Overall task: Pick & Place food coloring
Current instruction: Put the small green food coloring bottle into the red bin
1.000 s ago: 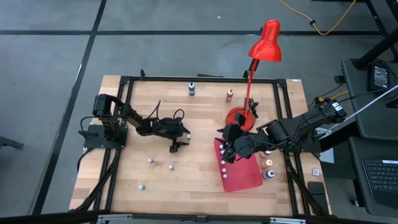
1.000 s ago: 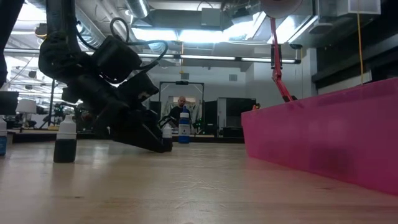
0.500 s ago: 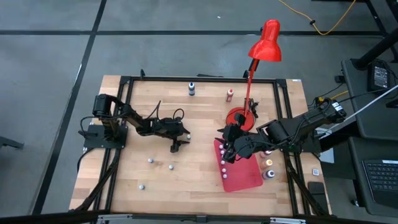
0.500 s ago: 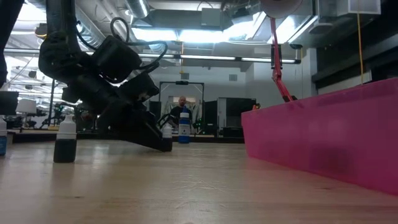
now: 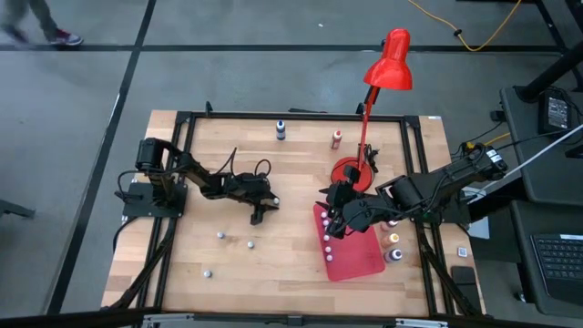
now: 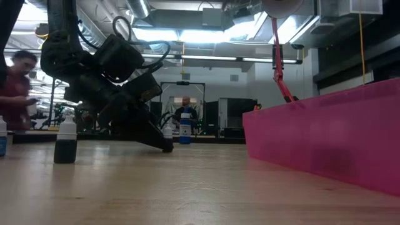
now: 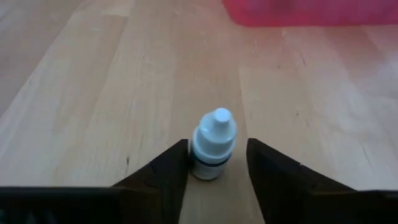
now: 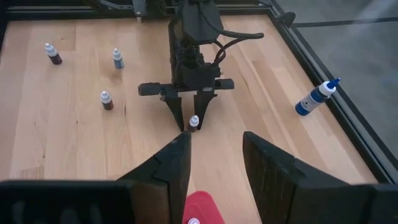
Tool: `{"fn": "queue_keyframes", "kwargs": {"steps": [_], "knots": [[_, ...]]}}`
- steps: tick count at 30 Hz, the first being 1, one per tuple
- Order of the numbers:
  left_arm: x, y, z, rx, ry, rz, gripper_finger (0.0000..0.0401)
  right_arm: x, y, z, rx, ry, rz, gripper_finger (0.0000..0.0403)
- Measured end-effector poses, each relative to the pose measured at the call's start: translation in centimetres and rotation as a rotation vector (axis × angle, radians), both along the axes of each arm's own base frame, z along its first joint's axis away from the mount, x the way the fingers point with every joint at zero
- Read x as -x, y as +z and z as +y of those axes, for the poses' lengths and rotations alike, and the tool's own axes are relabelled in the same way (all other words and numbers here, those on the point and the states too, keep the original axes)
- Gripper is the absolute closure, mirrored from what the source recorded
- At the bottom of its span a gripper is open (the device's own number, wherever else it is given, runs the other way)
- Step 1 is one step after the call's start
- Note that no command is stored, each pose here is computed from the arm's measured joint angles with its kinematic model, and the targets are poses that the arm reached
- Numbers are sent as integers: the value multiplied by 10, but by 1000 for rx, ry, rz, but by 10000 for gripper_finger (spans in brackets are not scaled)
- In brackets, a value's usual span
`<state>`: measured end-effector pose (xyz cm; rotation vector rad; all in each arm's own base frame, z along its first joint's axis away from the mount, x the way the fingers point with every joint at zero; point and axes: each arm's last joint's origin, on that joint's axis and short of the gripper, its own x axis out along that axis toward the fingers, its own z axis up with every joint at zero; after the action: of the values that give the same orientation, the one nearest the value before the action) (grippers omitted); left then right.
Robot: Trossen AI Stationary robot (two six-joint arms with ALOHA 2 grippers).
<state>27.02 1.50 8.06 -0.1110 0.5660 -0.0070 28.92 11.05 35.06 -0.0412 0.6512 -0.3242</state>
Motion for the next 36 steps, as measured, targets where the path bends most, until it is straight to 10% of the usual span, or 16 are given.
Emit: {"fn": "queue_keyframes", "kwargs": {"steps": [17,27,36], "knots": [[-1,16,-3,213,45,-53,343,-8,13,-7,-105,41,-44,256],[5,93,-6,216,40,-123,345,-14,60,-42,-202,113,-112,247],[12,183,-6,159,19,-62,346,-21,72,-69,-155,92,-174,158]]}}
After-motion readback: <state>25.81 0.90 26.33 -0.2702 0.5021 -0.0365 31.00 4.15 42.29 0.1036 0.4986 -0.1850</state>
